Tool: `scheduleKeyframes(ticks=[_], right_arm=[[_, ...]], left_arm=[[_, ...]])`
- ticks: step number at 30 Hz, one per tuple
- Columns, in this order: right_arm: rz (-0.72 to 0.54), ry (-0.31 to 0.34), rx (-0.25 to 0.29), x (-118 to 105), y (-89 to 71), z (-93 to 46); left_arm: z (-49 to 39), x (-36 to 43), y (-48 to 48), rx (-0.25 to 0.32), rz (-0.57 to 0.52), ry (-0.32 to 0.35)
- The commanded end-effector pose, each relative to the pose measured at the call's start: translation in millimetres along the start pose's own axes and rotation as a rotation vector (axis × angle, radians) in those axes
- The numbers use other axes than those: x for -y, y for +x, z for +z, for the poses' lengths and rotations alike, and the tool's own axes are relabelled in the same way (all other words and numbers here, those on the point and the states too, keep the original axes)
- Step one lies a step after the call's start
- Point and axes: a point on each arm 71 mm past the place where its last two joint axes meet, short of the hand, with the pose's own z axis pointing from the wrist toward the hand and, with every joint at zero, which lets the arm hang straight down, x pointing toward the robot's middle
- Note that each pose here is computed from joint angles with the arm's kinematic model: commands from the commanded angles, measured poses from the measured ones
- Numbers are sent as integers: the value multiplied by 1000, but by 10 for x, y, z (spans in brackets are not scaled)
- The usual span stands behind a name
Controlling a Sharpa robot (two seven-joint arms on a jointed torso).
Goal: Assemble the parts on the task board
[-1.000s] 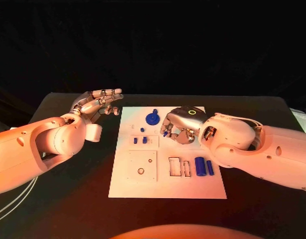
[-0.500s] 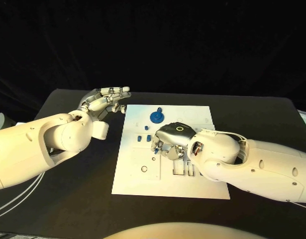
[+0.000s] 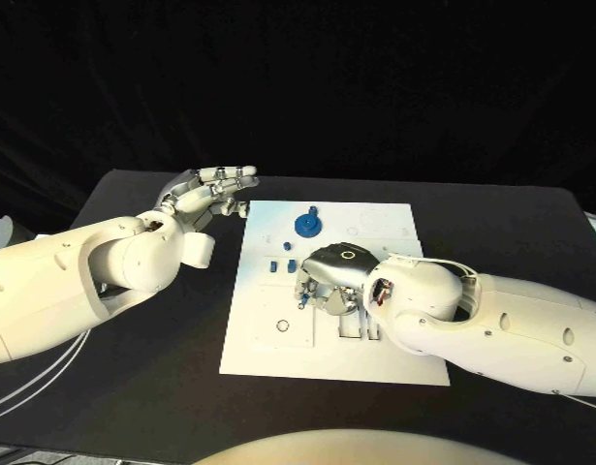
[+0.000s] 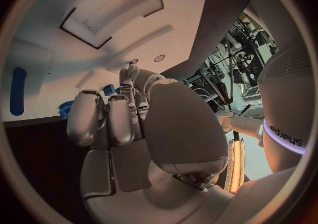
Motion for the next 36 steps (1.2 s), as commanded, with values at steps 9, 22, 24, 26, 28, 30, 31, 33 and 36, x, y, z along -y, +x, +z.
scheduleKeyframes(ticks=[9, 22, 24, 26, 28, 30, 31, 33, 36], right_arm=[[-17, -15, -32, -28, 34, 21], [-22, -15, -63, -58, 82, 59], [-25, -8, -71, -51, 90, 63], [-29, 0, -81, -38, 103, 68], [-31, 10, -87, -23, 115, 72], [-31, 15, -85, -14, 117, 74], [-29, 19, -82, -8, 117, 75], [-26, 25, -72, 2, 113, 76], [-21, 31, -53, 13, 101, 73]], left_arm=[[4, -3, 26, -26, -14, -4], [2, -5, 30, -31, -16, -9], [2, -6, 30, -31, -16, -9], [1, -6, 31, -32, -17, -9], [1, -6, 33, -33, -17, -10], [0, -6, 32, -33, -17, -11], [0, -6, 30, -32, -17, -11], [0, -7, 29, -32, -17, -12], [0, -7, 29, -32, -17, -13]])
